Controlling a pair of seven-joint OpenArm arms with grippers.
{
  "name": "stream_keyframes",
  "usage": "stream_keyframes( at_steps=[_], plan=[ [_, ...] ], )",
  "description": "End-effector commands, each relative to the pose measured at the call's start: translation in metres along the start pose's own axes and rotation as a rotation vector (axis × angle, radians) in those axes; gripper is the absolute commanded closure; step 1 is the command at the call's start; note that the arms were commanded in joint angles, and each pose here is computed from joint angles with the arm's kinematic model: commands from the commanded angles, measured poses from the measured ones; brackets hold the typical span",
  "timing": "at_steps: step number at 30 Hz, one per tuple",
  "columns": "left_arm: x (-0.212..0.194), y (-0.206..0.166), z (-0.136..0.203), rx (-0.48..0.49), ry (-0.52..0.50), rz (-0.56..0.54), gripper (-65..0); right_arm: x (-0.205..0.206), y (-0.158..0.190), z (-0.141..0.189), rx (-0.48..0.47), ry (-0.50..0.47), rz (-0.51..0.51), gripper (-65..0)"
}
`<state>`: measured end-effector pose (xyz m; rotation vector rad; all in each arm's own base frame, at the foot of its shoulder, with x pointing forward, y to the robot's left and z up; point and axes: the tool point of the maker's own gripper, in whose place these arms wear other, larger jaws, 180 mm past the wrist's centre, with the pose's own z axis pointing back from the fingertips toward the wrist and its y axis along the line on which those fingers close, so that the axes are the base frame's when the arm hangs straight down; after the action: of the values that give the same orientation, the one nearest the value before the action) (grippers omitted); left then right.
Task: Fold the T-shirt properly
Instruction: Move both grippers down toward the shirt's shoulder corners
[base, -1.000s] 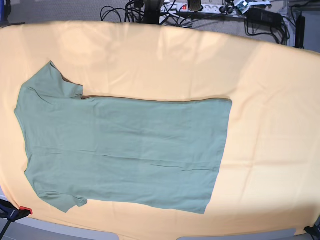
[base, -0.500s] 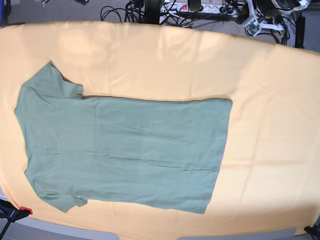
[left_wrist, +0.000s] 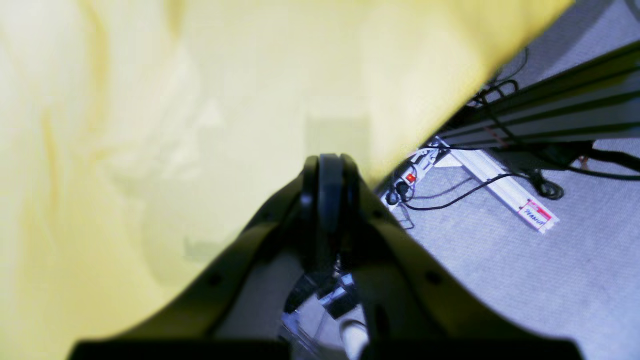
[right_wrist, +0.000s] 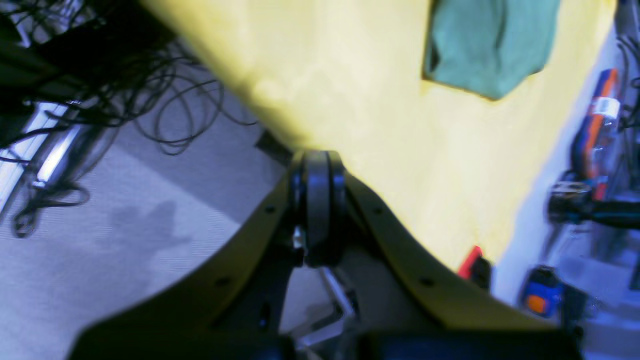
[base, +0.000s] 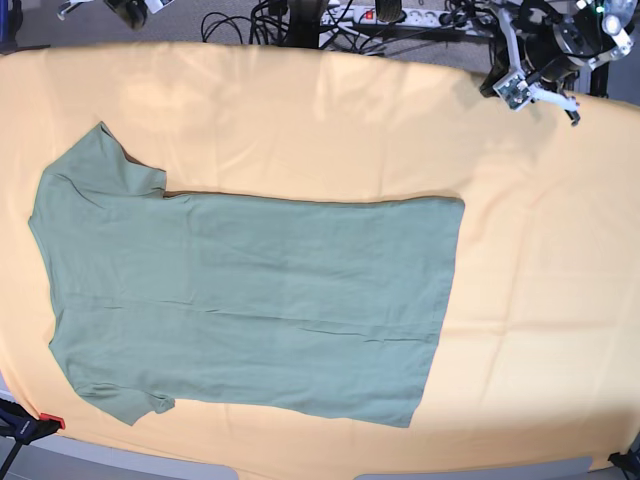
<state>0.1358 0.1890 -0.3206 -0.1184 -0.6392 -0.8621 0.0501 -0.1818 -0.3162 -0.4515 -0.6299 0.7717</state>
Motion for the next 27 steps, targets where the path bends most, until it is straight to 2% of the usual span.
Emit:
stream_keyframes(
  at_steps=[1,7,9,13,17,21,22,25,26,27],
  plan=[
    [0.013,0.007,0.003,0.011,-0.039,-0.030,0.0,0.004,-0.008,0.003,-0.027,-0.017,0.002,0.0],
    [0.039,0.040,0.003,0.084,-0.094,-0.115,0.0,-0.007,-0.046,-0.004,-0.137,-0.003,0.057,0.0],
    [0.046,0.047,0.005,0.084,-0.101,-0.166,0.0,-0.012,-0.055,-0.007,-0.142,0.007,0.087,0.0],
    [0.062,0.056,0.006,0.062,-0.137,-0.255,0.0,-0.008,-0.074,-0.021,-0.109,-0.042,0.047,0.0],
    [0.080,0.070,0.008,0.068,-0.195,-0.320,0.0,0.008,-0.105,-0.035,-0.142,-0.112,0.002,0.0],
    [0.091,0.073,0.009,0.043,-0.224,-0.392,0.0,0.020,-0.115,-0.042,-0.134,-0.158,-0.032,0.0],
    [0.092,0.071,0.008,0.028,-0.229,-0.422,-3.8,0.023,-0.114,-0.042,-0.126,-0.169,-0.031,0.0],
    [0.100,0.067,0.005,0.008,-0.251,-0.500,-25.5,0.031,-0.109,-0.043,-0.091,-0.205,-0.024,0.0],
    [0.101,0.069,0.003,0.011,-0.246,-0.525,-30.5,0.032,-0.107,-0.043,-0.078,-0.209,-0.017,0.0],
    [0.101,0.071,0.001,0.021,-0.238,-0.548,-31.8,0.031,-0.104,-0.043,-0.065,-0.208,-0.011,-1.6]
  ],
)
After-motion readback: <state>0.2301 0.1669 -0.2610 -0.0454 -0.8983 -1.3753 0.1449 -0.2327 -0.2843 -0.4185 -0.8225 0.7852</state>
